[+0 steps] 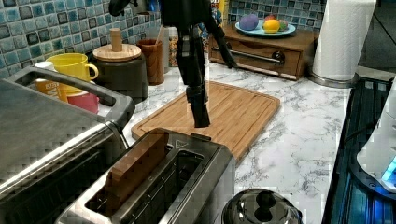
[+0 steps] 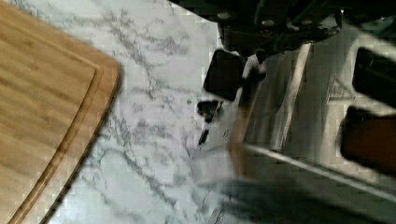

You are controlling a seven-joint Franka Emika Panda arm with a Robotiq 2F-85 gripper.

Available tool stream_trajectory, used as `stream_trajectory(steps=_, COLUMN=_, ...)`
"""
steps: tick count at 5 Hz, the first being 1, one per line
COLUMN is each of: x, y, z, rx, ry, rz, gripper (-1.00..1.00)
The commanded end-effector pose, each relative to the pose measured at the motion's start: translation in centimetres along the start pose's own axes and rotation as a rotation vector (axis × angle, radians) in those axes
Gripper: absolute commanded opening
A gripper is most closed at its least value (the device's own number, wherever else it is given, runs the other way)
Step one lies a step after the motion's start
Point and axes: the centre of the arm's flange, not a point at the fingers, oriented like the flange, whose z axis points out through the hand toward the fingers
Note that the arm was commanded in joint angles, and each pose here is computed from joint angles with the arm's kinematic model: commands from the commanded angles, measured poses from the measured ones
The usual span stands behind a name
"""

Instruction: Turn on the toaster.

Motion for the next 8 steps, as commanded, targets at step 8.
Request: stream_trajectory(steps=8, x=3.9, y=3.3, z=7.1, rx=-0.021, ry=-0.108, rz=0.185, gripper=-1.00)
